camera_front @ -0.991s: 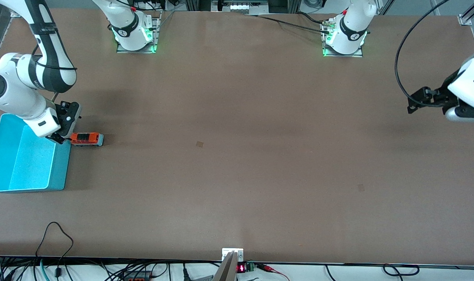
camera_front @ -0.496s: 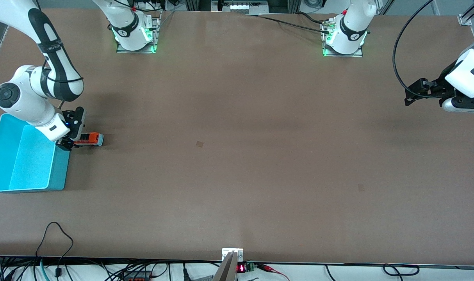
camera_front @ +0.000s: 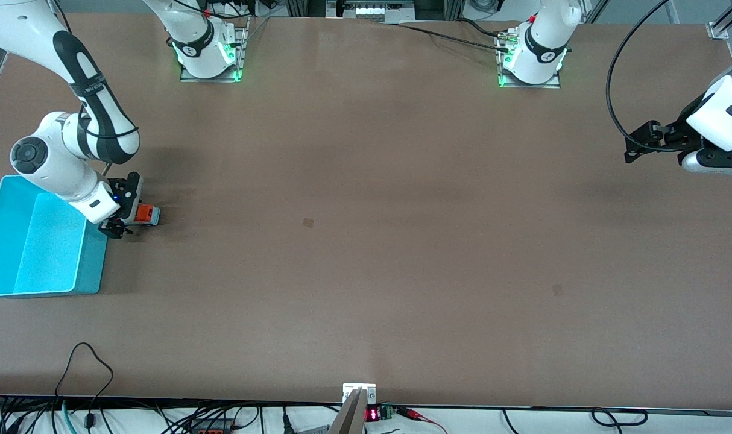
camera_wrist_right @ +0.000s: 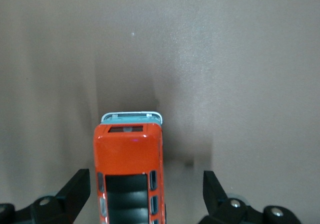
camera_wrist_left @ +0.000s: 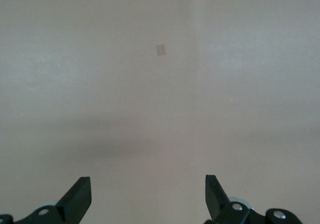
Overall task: Wind up bus and store in blue box
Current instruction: 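Grasp the orange bus with the right gripper and lift it, then carry the bus over the blue box and lower it inside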
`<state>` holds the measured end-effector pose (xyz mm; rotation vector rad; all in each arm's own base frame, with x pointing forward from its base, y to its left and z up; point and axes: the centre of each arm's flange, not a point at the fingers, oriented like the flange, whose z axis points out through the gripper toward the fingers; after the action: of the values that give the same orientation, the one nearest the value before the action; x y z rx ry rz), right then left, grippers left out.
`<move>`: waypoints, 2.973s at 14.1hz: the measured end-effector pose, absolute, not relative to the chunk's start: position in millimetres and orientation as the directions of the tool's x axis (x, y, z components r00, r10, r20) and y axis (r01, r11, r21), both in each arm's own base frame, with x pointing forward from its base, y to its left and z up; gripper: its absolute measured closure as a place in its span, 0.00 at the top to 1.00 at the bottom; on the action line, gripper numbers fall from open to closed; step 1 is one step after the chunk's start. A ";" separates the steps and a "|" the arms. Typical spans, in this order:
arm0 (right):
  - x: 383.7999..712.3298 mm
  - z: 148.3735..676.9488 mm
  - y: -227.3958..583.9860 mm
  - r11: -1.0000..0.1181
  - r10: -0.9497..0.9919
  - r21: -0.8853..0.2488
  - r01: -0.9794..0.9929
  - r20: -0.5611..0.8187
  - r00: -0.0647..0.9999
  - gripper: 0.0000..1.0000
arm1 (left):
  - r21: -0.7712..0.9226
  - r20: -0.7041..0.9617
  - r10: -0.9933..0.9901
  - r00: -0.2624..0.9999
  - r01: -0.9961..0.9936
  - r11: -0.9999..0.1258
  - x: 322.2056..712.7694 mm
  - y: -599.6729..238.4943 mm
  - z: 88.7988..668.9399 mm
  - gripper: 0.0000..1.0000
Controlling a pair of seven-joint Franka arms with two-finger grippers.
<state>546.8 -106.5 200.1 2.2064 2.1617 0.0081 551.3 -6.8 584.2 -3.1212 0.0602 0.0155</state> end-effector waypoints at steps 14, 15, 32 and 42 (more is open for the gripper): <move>548.2 201.2 -107.7 -0.221 0.975 0.054 0.974 -0.023 0.222 0.53 | -0.020 -0.010 -0.039 0.999 -0.039 -0.999 551.3 -7.0 584.2 1.00; 551.6 206.6 -105.8 -0.310 0.950 0.069 0.948 -0.015 0.312 0.53 | -0.020 -0.010 -0.038 0.999 -0.039 -0.999 551.3 -6.8 584.2 1.00; 587.1 333.8 -244.5 -0.983 0.159 0.099 0.153 0.047 0.986 0.53 | -0.019 -0.010 -0.034 0.999 -0.034 -0.999 551.4 -4.3 584.1 1.00; 590.2 228.8 -298.0 -0.987 0.134 0.093 0.131 0.023 0.991 0.53 | -0.020 -0.011 -0.050 0.999 -0.050 -0.999 551.3 -13.1 584.1 1.00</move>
<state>590.2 -298.0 228.8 3.0434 0.2030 0.0439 551.3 -13.1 584.1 -3.1208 0.0779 0.0157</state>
